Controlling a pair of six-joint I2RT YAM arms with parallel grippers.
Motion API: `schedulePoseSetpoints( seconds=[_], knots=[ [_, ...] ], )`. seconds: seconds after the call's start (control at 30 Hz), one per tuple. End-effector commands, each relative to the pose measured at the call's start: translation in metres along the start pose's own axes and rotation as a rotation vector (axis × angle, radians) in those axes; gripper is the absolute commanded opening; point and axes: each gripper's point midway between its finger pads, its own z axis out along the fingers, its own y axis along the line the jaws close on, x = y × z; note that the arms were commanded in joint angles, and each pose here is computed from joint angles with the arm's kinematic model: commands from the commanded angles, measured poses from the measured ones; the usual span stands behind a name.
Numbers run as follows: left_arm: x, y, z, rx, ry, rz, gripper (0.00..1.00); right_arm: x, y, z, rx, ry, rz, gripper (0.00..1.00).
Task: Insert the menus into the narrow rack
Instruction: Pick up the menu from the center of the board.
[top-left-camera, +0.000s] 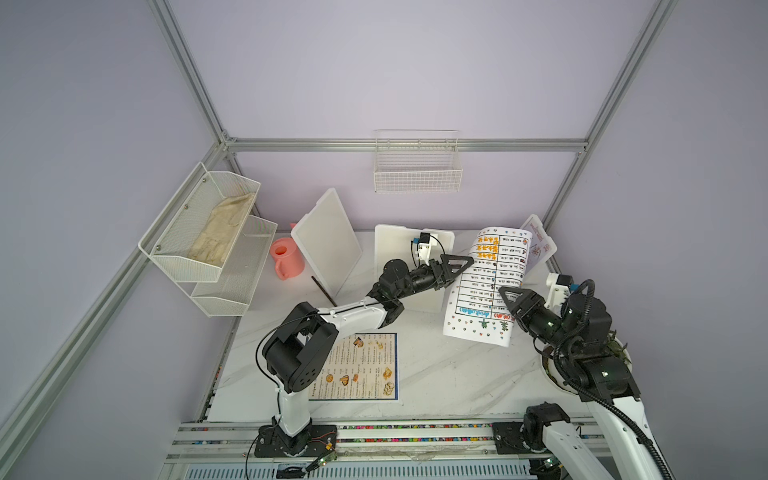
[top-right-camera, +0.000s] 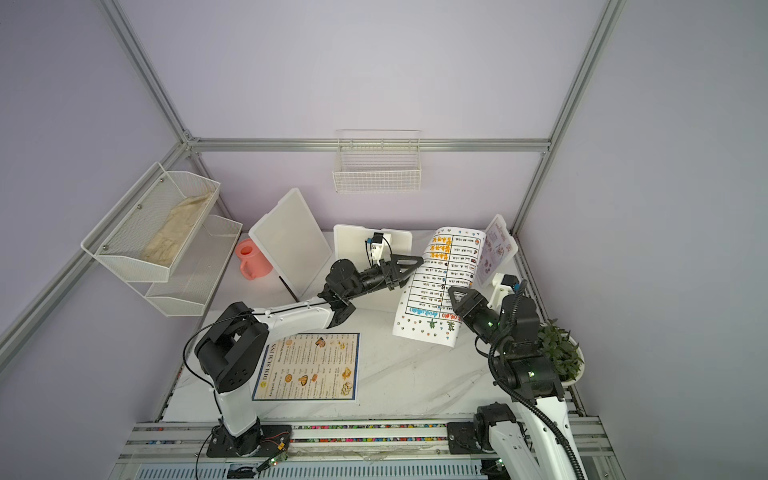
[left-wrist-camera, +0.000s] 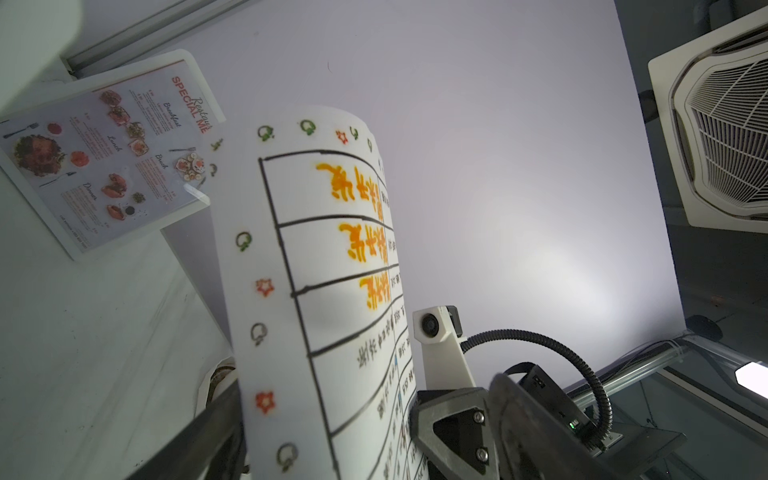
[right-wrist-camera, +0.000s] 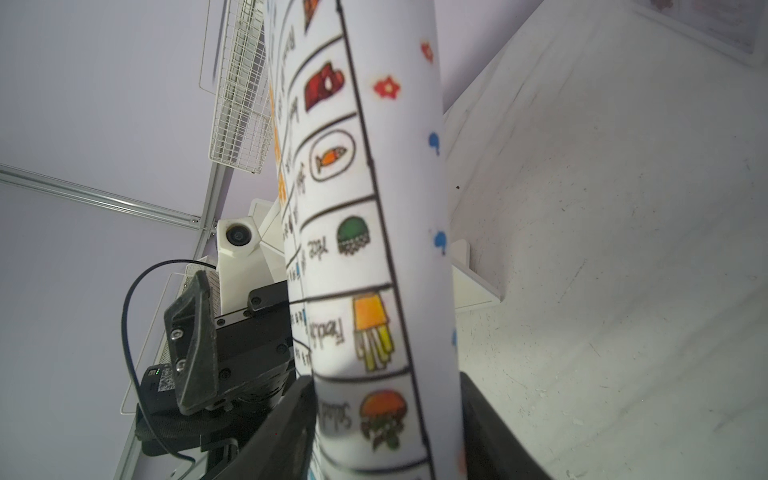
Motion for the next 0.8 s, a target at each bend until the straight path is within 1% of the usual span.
schedulePoseSetpoints(
  seconds=[0.0,0.23,0.37,0.47,0.53,0.7,0.77],
  knots=[
    [-0.0122,-0.0353,0.0029,0.092,-0.014,0.071,0.85,-0.0035,0.0034,-0.008,0.011,-0.021,-0.028,0.54],
    [-0.0137,-0.0337,0.0024,0.091,-0.015,0.07,0.82,-0.0033,0.0005,-0.0109,0.03,-0.025,-0.036,0.55],
    [-0.013,-0.0347,0.0035,0.102,-0.008,0.068,0.76,-0.0025,0.0001,-0.0085,0.029,-0.016,-0.042,0.55],
    [-0.0119,-0.031,0.0035,0.093,-0.005,0.066,0.7,-0.0023,0.0,-0.0076,0.029,-0.013,-0.048,0.55],
    [-0.0113,-0.029,0.0036,0.09,-0.002,0.065,0.65,-0.0021,0.0008,-0.0073,0.024,-0.012,-0.05,0.55],
    [-0.0092,-0.0269,0.0046,0.078,0.015,0.075,0.58,-0.0013,0.0034,-0.0064,0.007,-0.006,-0.054,0.56],
    [-0.0076,-0.0256,0.0047,0.067,0.023,0.081,0.53,-0.0009,0.0045,-0.0055,0.002,-0.003,-0.054,0.56]
  ],
)
